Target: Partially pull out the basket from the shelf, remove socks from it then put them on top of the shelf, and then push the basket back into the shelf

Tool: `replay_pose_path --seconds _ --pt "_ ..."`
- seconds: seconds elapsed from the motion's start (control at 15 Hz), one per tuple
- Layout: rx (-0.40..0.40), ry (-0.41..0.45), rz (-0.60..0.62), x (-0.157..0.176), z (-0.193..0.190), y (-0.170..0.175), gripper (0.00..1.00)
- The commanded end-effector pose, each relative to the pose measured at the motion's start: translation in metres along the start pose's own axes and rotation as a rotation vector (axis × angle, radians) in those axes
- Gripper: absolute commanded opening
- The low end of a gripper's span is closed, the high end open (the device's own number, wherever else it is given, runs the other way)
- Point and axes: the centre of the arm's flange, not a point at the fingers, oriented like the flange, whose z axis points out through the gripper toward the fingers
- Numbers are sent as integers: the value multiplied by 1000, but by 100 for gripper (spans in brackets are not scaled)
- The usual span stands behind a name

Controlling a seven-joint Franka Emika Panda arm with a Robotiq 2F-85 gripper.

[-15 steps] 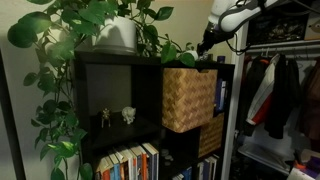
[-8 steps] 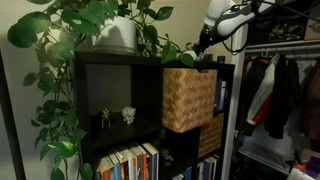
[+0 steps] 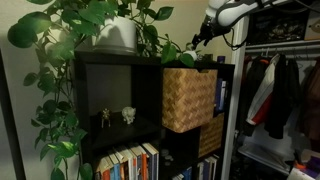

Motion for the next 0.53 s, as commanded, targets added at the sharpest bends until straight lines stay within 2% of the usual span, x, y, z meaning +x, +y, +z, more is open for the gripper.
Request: replay_pose_path --seconds 0.0,0.27,0.47 --pt "73 -103 6 -17 -30 -1 100" --pt "164 -206 -26 -30 -47 -8 100" --pt "205 -274 -48 -43 -40 -17 100"
